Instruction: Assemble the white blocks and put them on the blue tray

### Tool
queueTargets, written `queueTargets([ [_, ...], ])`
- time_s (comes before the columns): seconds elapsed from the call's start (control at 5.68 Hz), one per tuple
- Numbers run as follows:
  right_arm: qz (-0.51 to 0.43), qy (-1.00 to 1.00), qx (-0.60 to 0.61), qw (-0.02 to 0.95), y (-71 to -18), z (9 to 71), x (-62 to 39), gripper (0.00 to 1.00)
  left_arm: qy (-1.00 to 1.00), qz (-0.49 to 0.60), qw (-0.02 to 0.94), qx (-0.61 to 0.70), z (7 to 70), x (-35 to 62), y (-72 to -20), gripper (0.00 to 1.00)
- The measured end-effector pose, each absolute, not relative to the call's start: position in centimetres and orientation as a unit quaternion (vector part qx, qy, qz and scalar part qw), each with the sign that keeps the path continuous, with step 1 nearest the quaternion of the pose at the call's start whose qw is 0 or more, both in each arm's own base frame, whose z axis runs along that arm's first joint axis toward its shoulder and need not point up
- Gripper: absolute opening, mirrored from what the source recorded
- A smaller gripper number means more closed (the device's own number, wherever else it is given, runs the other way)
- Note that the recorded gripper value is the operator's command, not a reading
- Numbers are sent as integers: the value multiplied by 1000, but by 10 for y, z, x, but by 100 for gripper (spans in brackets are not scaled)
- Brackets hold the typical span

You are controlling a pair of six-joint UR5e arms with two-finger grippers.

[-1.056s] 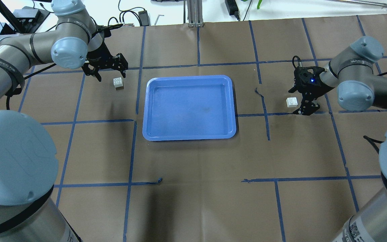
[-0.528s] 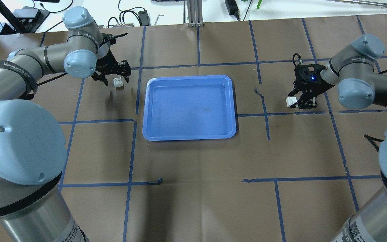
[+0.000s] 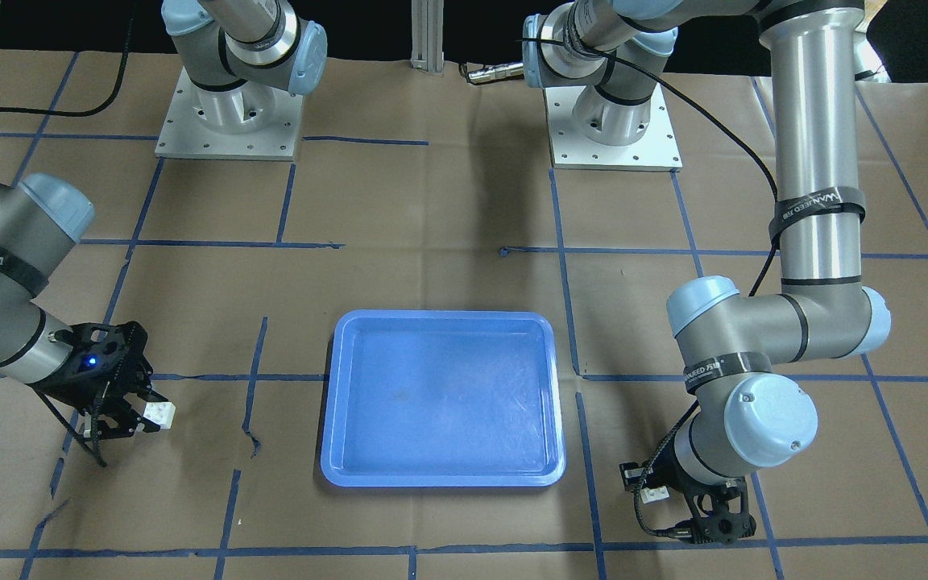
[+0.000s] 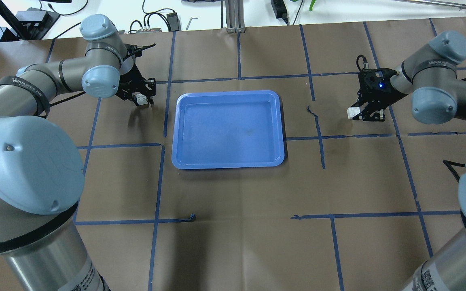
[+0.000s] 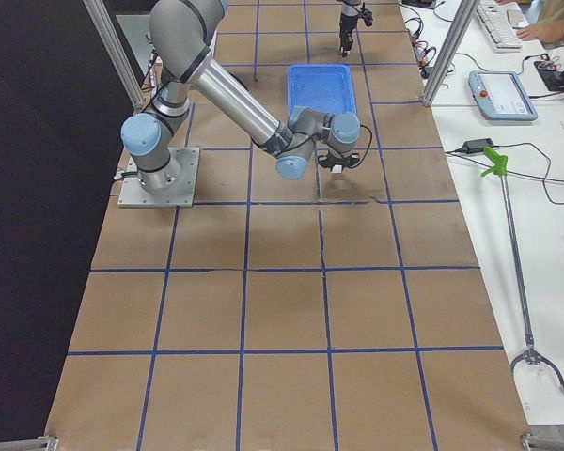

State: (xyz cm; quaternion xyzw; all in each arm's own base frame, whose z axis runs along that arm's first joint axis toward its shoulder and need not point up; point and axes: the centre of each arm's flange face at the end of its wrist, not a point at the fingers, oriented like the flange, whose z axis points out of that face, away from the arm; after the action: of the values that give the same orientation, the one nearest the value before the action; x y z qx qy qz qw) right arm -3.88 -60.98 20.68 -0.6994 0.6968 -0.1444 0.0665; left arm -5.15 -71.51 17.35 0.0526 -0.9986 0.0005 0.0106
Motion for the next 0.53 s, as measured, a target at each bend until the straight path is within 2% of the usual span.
queueTargets([
  [0.18,-149,701,-695,58,-611,229,-31,19,-999,5,10,38,177,-50,-718,0],
  [0.53,-156,688,-707,57,-605,257,31,19,-999,22,6,-28,200,-44,-716,0],
])
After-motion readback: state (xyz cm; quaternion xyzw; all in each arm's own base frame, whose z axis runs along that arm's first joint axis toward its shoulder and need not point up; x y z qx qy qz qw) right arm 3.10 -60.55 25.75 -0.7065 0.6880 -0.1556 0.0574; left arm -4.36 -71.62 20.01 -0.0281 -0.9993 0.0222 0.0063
